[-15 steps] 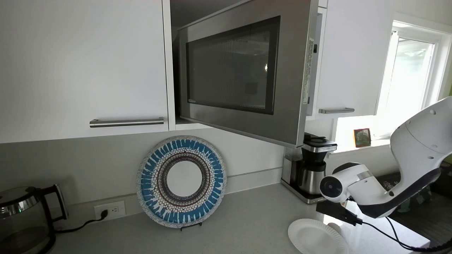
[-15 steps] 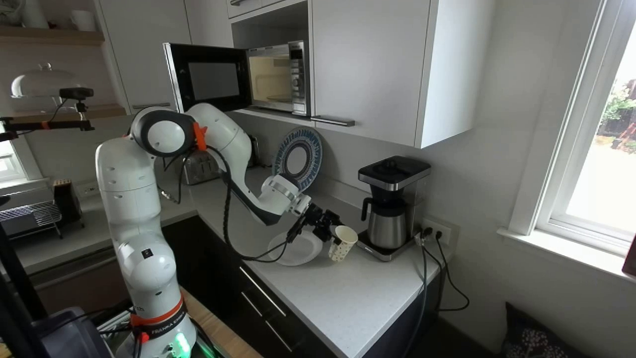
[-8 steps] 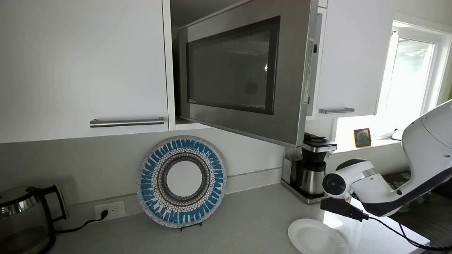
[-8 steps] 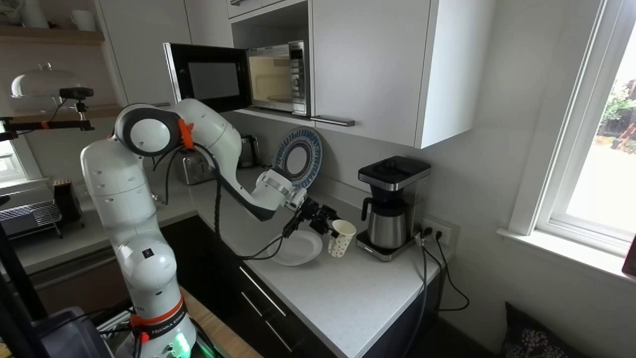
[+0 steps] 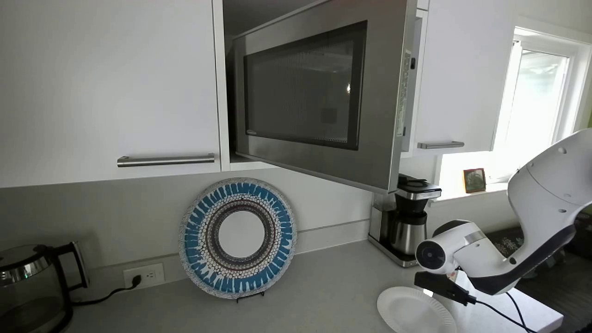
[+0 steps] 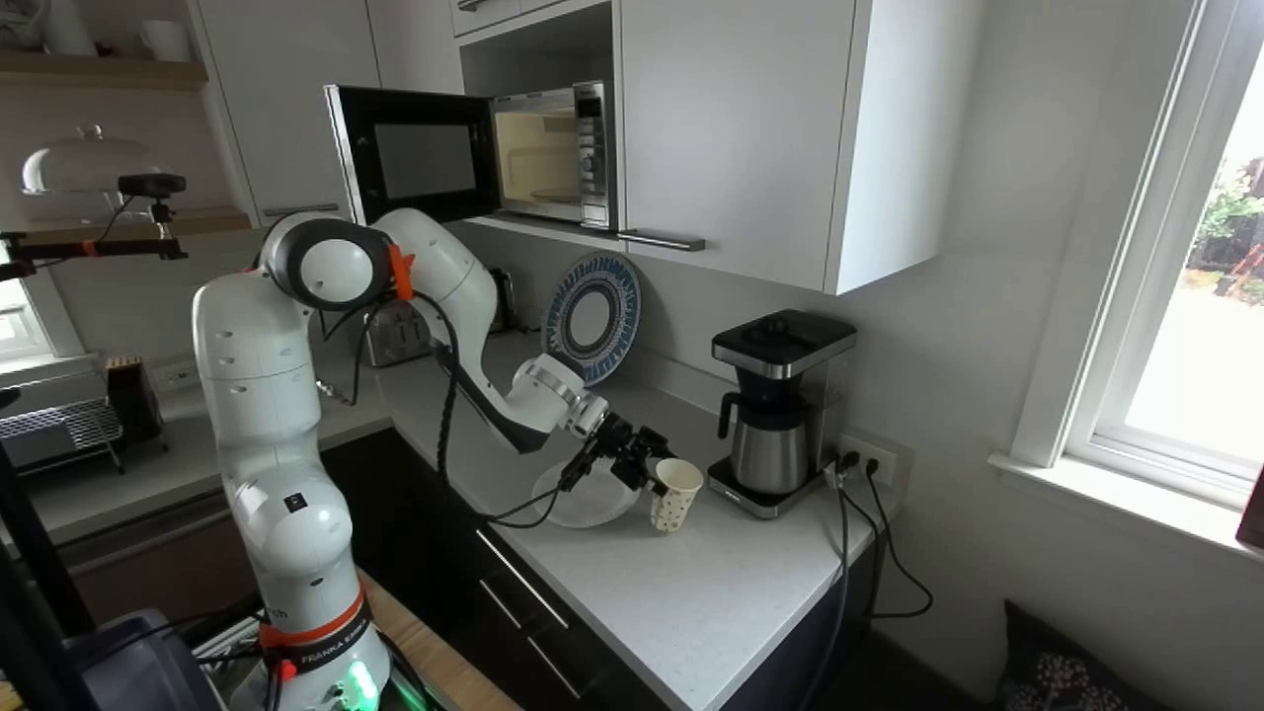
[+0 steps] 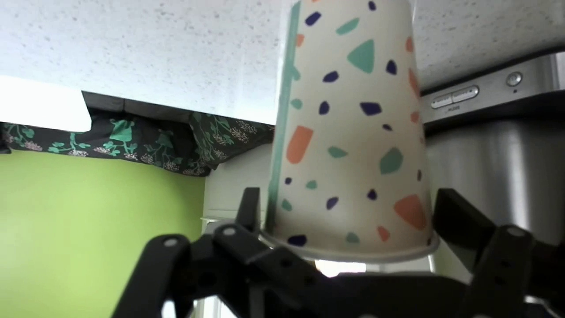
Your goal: Move the cup from the microwave to the counter
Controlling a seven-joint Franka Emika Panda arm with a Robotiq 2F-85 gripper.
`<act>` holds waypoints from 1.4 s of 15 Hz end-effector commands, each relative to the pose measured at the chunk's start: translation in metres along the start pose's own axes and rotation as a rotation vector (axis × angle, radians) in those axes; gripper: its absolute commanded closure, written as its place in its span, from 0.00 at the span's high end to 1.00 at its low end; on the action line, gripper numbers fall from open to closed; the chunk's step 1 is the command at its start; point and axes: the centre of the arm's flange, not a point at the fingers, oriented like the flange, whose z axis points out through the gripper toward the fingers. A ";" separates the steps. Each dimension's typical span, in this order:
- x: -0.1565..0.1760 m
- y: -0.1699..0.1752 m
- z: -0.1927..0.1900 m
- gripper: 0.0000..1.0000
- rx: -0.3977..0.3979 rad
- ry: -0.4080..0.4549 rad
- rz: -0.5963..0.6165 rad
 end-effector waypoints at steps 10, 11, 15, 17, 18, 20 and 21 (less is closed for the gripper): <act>-0.049 -0.019 0.022 1.00 -0.122 -0.093 0.152; -0.051 -0.019 0.021 1.00 -0.126 -0.112 0.134; -0.050 -0.018 0.014 1.00 -0.135 -0.163 0.090; -0.044 -0.015 0.008 1.00 -0.133 -0.191 0.082; -0.040 -0.013 0.004 1.00 -0.127 -0.210 0.073; -0.034 -0.012 -0.005 1.00 -0.118 -0.236 0.051; -0.030 -0.010 -0.010 1.00 -0.108 -0.248 0.043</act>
